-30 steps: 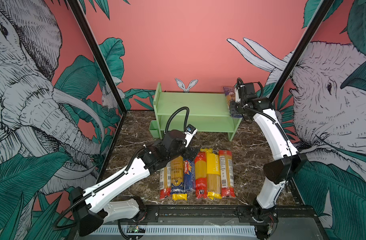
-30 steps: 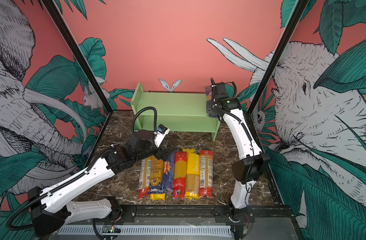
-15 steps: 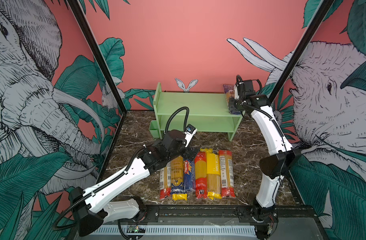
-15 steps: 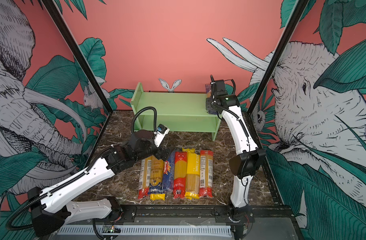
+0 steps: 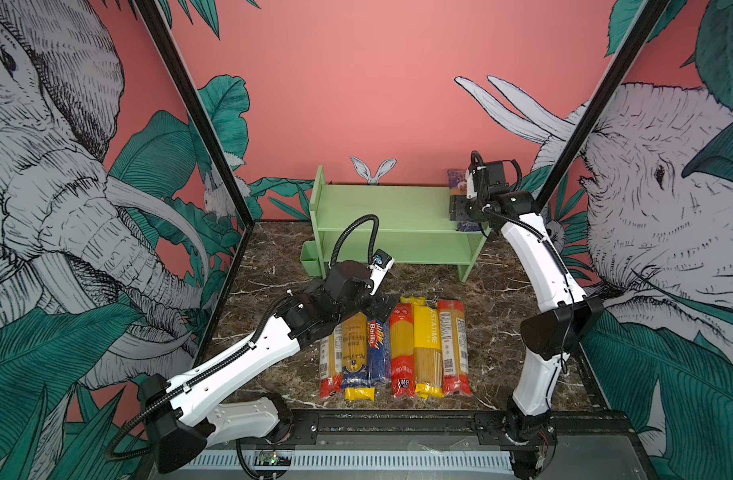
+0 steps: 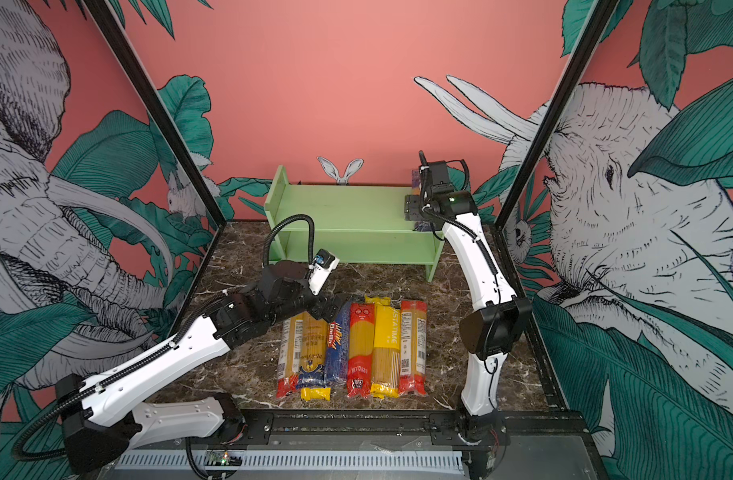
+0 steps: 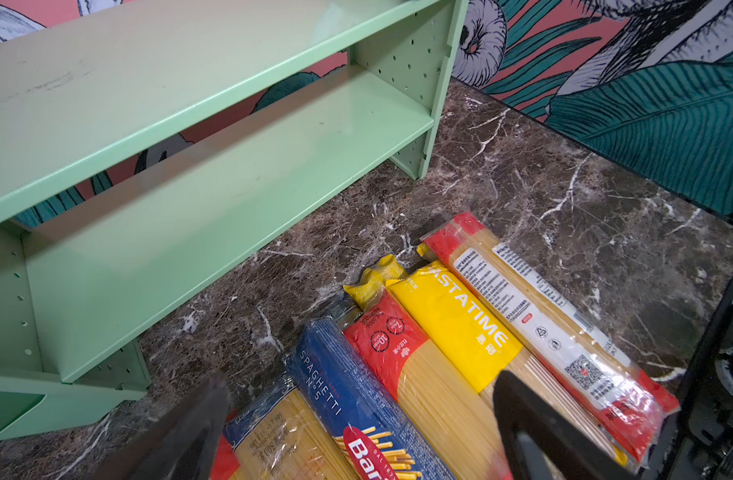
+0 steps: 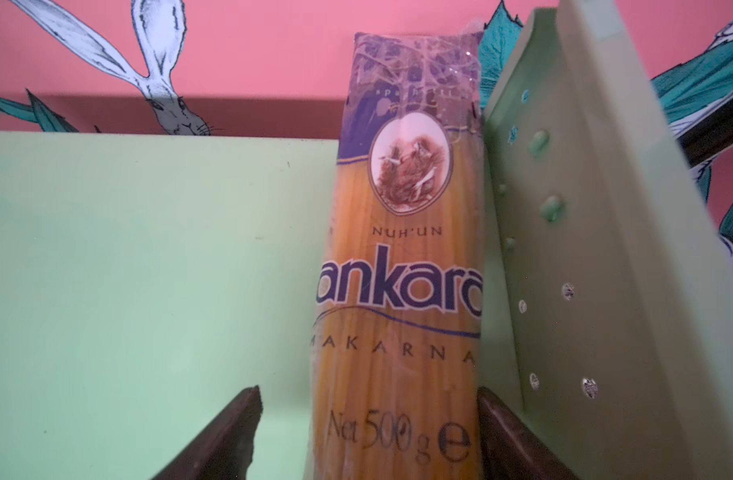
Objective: Place and organize the pasta boxes and bags onto the shelf
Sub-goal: 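Lower the ankara pack upright onto the lower shelf and open the right gripper, then withdraw the right gripper from the shelf and lower it to the white-red spaghetti pack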
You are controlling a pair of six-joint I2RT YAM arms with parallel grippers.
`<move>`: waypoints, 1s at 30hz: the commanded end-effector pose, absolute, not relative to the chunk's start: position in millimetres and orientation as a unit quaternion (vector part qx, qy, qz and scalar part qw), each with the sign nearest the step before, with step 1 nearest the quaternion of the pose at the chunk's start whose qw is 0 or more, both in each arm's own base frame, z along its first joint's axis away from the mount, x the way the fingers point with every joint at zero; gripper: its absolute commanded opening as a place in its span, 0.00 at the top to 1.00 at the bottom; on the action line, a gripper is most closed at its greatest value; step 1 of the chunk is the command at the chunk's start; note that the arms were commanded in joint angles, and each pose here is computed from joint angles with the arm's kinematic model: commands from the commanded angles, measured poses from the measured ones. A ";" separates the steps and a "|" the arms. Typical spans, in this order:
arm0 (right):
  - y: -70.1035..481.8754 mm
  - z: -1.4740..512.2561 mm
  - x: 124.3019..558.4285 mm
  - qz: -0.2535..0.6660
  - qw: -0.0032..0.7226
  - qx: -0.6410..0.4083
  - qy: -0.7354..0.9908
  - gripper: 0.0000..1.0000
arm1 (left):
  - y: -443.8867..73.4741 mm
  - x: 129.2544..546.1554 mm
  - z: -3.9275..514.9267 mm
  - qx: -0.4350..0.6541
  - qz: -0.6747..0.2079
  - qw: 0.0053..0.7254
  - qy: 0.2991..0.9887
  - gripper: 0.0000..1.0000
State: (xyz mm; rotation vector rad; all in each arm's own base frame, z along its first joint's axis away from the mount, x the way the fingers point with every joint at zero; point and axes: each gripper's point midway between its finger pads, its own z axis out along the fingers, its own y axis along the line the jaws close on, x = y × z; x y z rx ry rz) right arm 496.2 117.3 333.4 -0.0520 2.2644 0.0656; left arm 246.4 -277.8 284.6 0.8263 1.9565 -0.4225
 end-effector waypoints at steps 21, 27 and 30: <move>125.7 389.9 401.6 0.079 0.484 -0.024 0.871 0.06 | -238.7 220.4 282.9 0.281 -0.199 0.481 0.806 0.01; 157.5 353.7 357.9 0.094 0.455 -0.058 0.884 0.06 | -224.2 207.4 259.4 0.268 -0.203 0.457 0.823 0.01; 174.8 329.9 337.6 0.102 0.436 -0.076 0.891 0.07 | -215.9 201.1 243.7 0.262 -0.202 0.445 0.833 0.01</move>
